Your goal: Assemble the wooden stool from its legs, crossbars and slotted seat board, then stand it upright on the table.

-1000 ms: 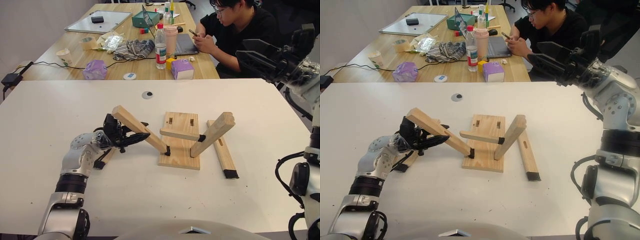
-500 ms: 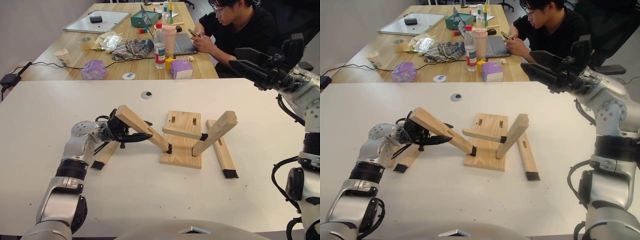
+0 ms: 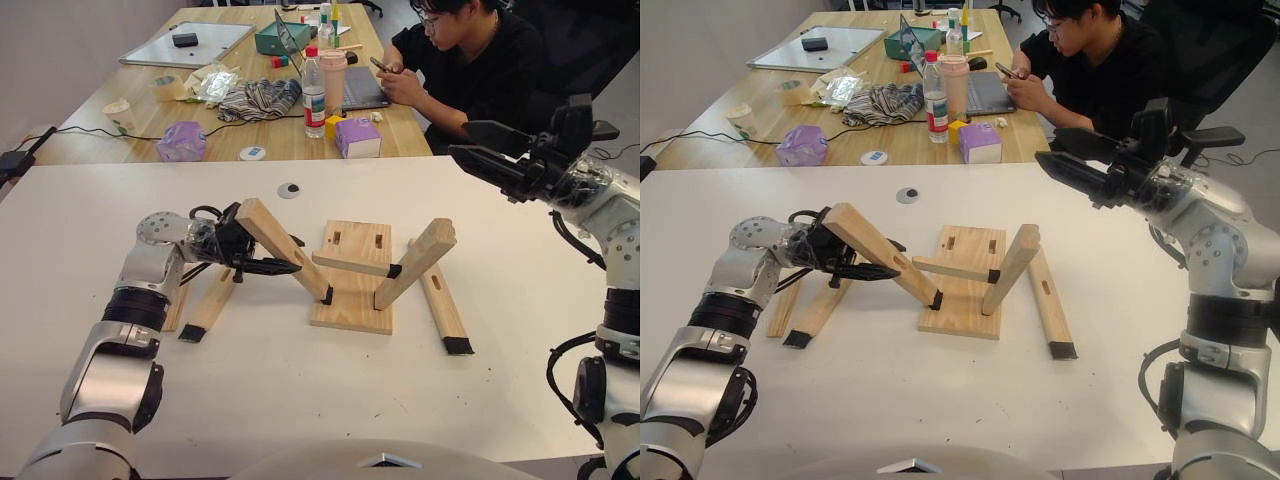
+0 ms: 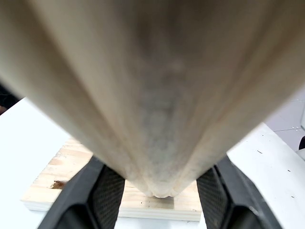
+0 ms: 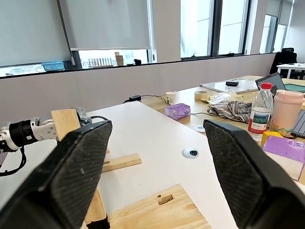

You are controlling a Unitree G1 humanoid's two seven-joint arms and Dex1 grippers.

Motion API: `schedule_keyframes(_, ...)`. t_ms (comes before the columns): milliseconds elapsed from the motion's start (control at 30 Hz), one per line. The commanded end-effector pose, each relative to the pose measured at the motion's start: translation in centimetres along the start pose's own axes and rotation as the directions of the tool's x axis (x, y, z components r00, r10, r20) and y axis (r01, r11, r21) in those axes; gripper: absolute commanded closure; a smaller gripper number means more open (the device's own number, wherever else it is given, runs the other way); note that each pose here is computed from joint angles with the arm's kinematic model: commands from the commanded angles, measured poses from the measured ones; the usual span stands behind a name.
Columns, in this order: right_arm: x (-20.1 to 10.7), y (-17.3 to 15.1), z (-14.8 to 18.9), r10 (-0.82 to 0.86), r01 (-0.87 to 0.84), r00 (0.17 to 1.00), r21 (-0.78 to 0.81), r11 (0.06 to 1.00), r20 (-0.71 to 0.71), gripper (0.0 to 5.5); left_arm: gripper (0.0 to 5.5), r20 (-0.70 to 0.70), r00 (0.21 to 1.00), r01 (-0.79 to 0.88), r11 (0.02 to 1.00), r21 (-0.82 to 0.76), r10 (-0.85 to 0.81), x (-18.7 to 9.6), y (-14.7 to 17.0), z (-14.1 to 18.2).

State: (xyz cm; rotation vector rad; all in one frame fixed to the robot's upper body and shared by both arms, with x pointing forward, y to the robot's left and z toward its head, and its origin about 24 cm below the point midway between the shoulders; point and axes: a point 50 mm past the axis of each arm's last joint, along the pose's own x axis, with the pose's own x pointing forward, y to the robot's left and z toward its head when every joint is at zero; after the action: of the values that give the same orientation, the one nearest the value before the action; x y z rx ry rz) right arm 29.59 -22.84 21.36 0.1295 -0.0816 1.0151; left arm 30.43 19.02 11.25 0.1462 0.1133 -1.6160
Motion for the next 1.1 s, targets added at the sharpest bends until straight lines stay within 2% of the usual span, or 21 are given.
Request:
schedule_keyframes(33, 0.4, 0.4, -0.4, 0.015, -0.015, 0.999, 0.004, 1.0, 0.029, 1.96, 3.48, -0.268, 0.962, 0.008, 0.989, -0.148, -0.048, -0.6, -1.0, -3.6)
schedule_keyframes(467, 0.1, 0.9, -1.3, -0.02, 0.02, 0.999, 0.006, 1.0, 0.035, 1.96, 3.48, -0.374, 0.919, 0.122, 0.992, -0.029, -0.124, 2.2, 0.3, -2.0)
schedule_keyframes(600, 0.2, 0.9, -1.5, -0.024, 0.024, 0.999, 0.008, 1.0, 0.036, 1.96, 3.48, -0.319, 0.94, 0.092, 0.99, -0.103, -0.12, 2.7, 1.0, -1.4)
schedule_keyframes(767, 0.3, 0.9, -1.7, -0.028, 0.028, 0.999, 0.01, 1.0, 0.033, 1.96, 3.48, -0.254, 0.964, 0.018, 0.974, -0.228, -0.078, 2.1, 2.0, -1.4)
schedule_keyframes(1100, 0.0, 0.9, -2.0, -0.039, 0.039, 0.999, 0.004, 0.999, 0.016, 1.96, 3.48, -0.3, 0.936, 0.143, 0.979, -0.148, -0.182, 3.6, 0.7, -1.2)
